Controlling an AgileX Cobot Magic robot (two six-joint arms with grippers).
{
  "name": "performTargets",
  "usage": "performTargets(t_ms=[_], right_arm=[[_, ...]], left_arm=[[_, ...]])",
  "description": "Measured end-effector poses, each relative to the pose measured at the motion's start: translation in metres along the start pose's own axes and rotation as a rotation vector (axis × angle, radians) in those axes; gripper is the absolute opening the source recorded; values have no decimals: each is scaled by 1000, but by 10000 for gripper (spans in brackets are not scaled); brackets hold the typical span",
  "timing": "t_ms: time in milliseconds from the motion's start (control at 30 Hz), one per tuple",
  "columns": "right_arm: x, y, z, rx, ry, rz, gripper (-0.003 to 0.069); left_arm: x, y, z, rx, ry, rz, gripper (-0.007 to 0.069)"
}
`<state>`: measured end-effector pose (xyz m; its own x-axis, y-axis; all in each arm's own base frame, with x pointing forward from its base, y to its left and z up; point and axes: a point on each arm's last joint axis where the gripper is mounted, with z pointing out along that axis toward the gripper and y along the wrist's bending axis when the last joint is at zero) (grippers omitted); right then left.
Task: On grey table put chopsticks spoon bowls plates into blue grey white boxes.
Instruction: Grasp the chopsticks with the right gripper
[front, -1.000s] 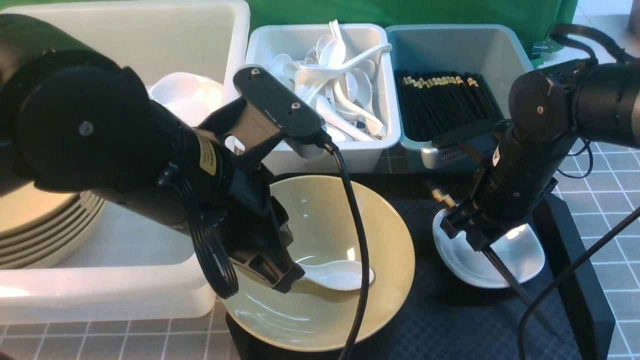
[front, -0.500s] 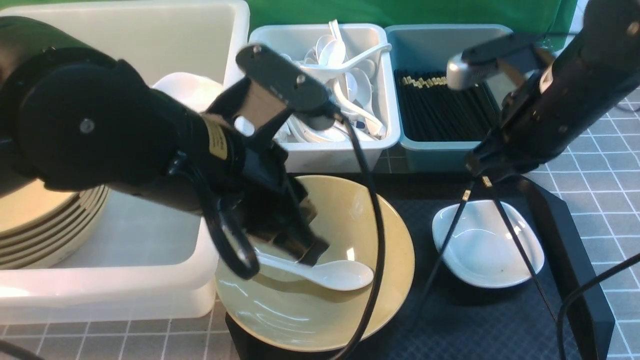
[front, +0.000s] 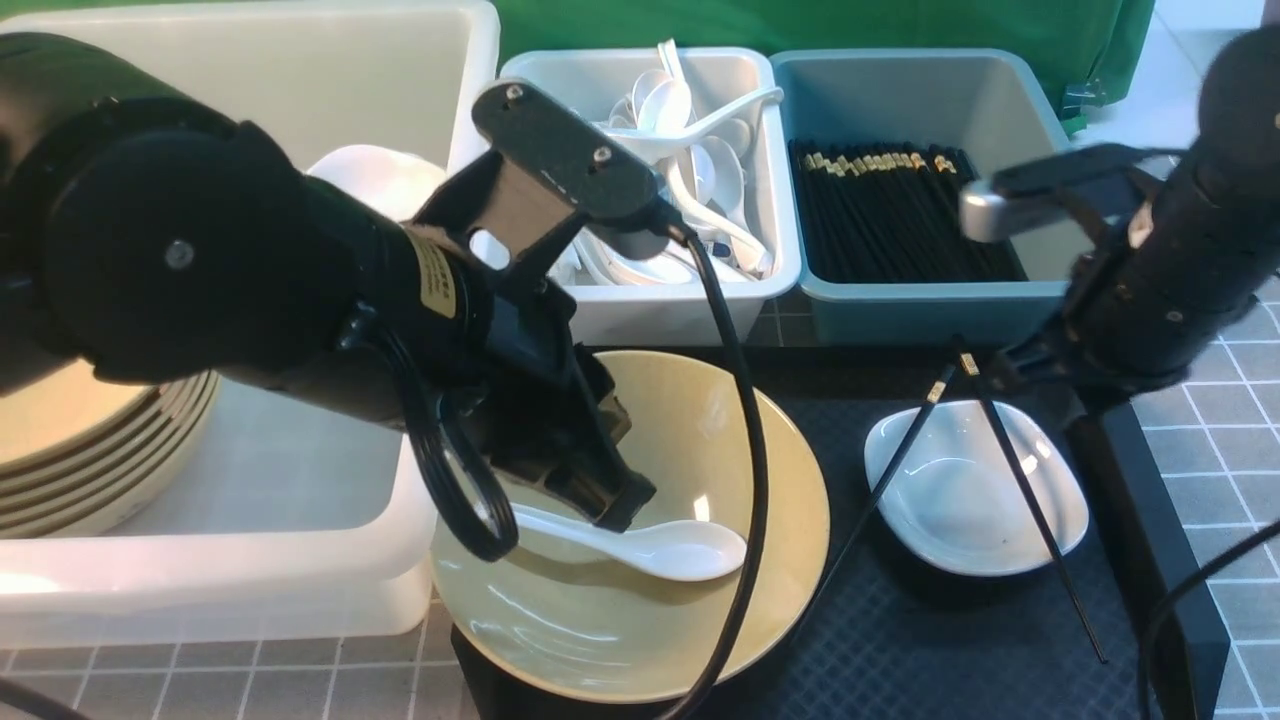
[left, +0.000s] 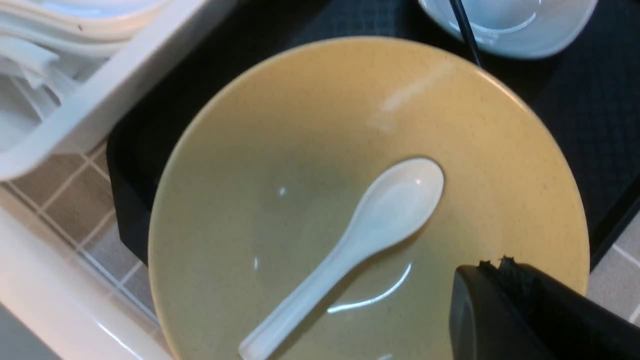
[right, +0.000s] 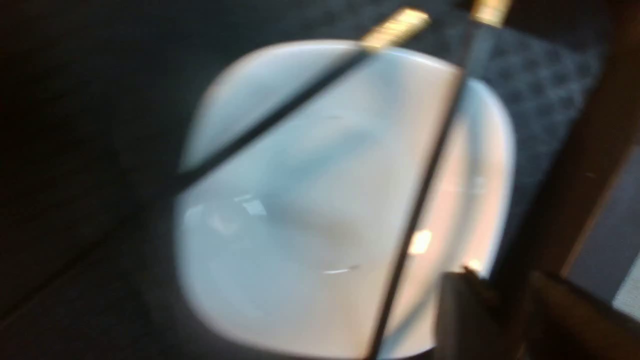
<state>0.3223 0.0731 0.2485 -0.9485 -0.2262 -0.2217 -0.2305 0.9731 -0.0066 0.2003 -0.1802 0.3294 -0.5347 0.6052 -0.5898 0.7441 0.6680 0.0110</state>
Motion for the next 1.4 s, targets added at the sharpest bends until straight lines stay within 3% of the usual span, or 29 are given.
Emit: performTargets(t_ms=[100,200,400,533,600,733,933,1100,1267,1400], right_arm=[[-3,0,14,-36,24,-6,365],[-7,9,28,-75,22,-20,430],[-13,16,56,-87,46,-28,442],[-13,16,71,-85,72,-25,378],[-13,16,71,-86,83,-25,242],[-7,16,59,-88,119,-39,76],[5,15,13,-85,100,-84,76],[-3,14,-40,-71,-133,-93,76],[-48,5,-71,-56,-402,-24,76],[-97,-7,-67,-50,-517,48,76]], left_arm=[[0,0,0,-1,4,2,-15],[0,0,0,-1,4,2,-15],[1,0,0,1,15,0,-15],[2,0,0,3,27,-3,-15],[3,0,0,4,36,-11,-15],[5,-1,0,8,57,-17,-15],[7,-1,0,10,75,-21,-15],[4,0,0,5,43,-21,-15],[-9,1,0,-15,-98,-24,-15],[-16,2,-1,-21,-180,-32,-15]])
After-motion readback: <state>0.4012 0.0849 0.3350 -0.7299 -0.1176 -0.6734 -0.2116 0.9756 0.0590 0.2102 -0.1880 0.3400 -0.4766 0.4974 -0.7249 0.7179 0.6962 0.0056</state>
